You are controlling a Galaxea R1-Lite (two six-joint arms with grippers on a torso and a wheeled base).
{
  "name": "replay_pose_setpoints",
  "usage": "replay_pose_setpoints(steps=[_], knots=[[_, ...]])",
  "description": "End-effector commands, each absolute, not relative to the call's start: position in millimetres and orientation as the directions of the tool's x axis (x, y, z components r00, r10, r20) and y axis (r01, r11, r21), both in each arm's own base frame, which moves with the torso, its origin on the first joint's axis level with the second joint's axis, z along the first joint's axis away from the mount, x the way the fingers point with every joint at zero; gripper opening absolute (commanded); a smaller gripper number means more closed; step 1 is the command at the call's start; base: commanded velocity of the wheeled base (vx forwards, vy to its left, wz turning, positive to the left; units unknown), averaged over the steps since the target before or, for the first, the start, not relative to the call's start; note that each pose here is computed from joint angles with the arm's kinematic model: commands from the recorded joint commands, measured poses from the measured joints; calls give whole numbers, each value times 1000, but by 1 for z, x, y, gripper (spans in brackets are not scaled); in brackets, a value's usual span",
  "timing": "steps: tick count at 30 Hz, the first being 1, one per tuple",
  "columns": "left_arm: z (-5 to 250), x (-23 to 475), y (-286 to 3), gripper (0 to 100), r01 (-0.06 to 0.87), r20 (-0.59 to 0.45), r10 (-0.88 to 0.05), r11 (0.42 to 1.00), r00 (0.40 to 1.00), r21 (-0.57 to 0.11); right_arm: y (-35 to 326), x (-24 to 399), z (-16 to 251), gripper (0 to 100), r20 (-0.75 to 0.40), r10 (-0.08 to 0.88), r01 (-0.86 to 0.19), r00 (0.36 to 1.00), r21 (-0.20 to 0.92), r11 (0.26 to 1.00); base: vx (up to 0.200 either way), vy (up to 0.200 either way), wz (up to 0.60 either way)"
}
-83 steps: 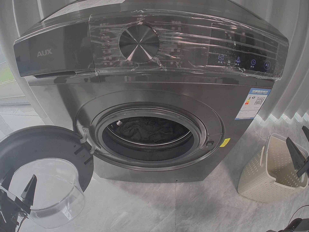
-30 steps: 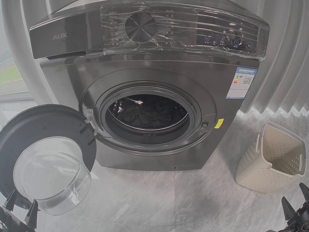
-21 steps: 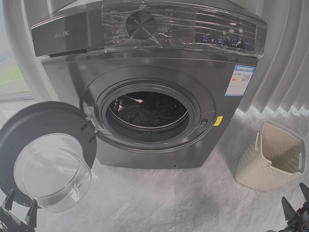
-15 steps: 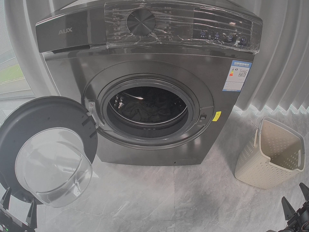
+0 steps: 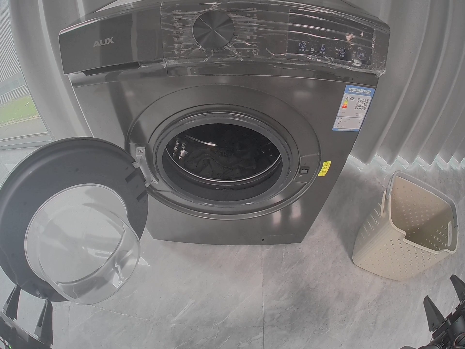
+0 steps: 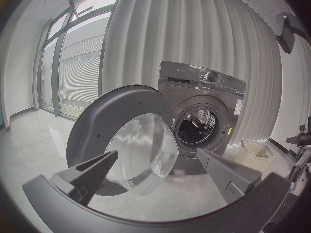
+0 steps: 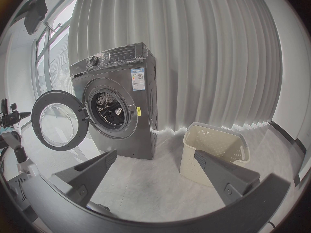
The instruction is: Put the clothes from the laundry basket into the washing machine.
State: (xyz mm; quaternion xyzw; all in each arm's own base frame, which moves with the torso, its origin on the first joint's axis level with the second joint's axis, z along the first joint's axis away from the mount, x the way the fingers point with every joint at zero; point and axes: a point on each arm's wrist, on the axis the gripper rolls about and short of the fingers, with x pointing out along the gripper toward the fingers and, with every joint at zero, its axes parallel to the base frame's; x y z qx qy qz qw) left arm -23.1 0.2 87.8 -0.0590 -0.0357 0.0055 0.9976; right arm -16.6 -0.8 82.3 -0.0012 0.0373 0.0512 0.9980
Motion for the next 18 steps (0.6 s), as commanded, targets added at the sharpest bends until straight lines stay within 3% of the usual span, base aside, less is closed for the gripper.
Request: replay_pose_setpoints(steps=[1, 6, 9, 18], knots=[[83, -23, 0, 100, -8, 63, 15, 994, 998, -112, -1, -15, 78, 100, -96, 104, -104, 990, 1, 995, 0, 0, 0], [83, -23, 0, 100, -8, 63, 14, 995, 998, -97, -1, -16, 77, 100, -90, 66, -65, 994, 7, 998, 0, 0, 0], [83, -23, 0, 100, -5, 63, 11, 995, 998, -97, 0, -23, 76, 100, -2, -6, 6, 1000, 6, 1000, 0, 0, 0], [83, -23, 0, 100, 14, 63, -8, 995, 998, -94, 0, -21, 76, 100, -21, 12, -12, 1000, -3, 1000, 0, 0, 0]])
